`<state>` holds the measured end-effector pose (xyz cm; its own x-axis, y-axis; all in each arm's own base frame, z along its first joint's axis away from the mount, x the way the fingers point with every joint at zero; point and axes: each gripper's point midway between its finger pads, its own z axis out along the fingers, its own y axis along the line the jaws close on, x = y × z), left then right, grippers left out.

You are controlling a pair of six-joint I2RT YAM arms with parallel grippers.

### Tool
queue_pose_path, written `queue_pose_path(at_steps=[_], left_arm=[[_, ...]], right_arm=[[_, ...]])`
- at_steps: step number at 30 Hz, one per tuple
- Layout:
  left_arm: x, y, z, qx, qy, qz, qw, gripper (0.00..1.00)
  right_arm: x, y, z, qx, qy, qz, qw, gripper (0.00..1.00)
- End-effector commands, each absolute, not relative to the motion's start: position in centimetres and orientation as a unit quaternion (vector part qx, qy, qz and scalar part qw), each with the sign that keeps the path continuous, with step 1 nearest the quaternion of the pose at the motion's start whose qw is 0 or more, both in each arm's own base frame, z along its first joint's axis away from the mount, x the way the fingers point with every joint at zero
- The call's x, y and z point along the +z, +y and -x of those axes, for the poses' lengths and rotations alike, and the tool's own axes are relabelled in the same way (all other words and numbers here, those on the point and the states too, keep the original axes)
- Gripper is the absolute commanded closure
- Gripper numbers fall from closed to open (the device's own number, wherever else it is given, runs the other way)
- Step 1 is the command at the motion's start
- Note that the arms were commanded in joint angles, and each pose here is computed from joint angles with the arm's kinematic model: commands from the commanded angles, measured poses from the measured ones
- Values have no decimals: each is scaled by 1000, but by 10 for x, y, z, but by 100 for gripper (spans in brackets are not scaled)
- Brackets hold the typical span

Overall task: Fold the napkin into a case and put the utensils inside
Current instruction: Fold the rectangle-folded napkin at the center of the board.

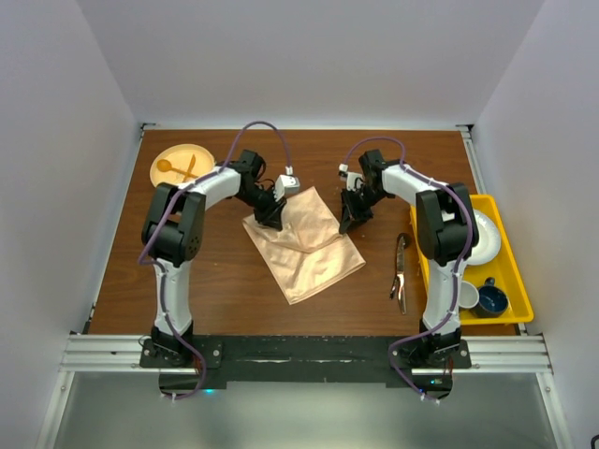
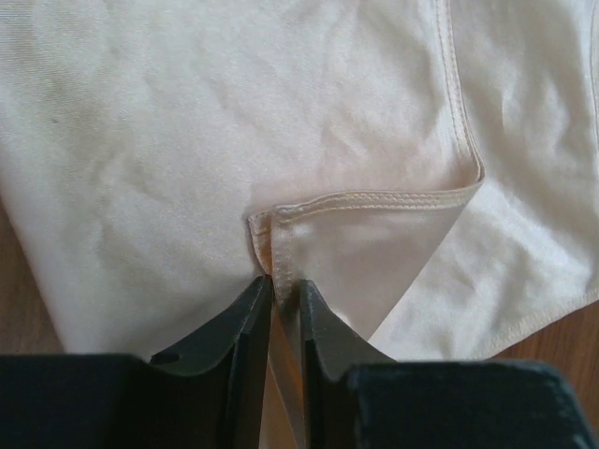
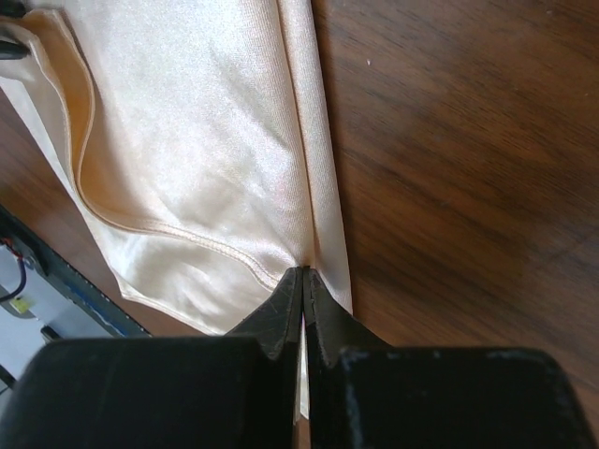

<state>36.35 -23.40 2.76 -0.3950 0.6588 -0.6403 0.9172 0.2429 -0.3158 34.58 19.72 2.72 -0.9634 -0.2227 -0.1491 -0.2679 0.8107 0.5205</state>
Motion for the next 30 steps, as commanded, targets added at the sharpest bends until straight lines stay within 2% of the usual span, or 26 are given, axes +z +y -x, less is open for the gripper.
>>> queue_pose_path(at_steps=[1,6,12,15,18,19,21,22,24,25,26,28,30], left_arm=[[58,-236,-350,-339,694,-588,240,78],[64,-225,-324,-330,627,-656,259,74],[64,-209,-301,-294,560,-722,280,63],[59,-192,-288,-273,536,-753,268,53],[65,-183,-286,-263,541,-751,271,47],[72,-183,-290,-257,545,-747,282,40],[81,-183,-291,-258,565,-727,292,36],[90,-185,-294,-251,562,-722,316,36],[97,-188,-299,-245,604,-679,337,38],[109,-196,-315,-201,599,-672,386,39],[113,-202,-317,-198,635,-633,397,41],[119,-218,-324,-144,635,-624,432,45],[116,-229,-322,-132,659,-596,439,47]], right_arm=[[38,202,-350,289,945,148,48,91],[36,201,-347,287,945,152,42,83],[42,202,-347,291,943,159,44,78],[48,203,-348,294,941,160,46,78],[54,205,-347,300,939,162,46,73],[54,205,-347,300,939,161,47,72],[57,205,-347,301,938,162,49,67],[58,205,-348,301,938,162,51,66],[61,206,-348,301,938,165,56,63],[61,206,-349,301,938,164,58,62],[62,208,-350,300,938,164,60,62],[61,209,-349,297,939,164,59,61],[57,208,-349,291,940,165,61,61]])
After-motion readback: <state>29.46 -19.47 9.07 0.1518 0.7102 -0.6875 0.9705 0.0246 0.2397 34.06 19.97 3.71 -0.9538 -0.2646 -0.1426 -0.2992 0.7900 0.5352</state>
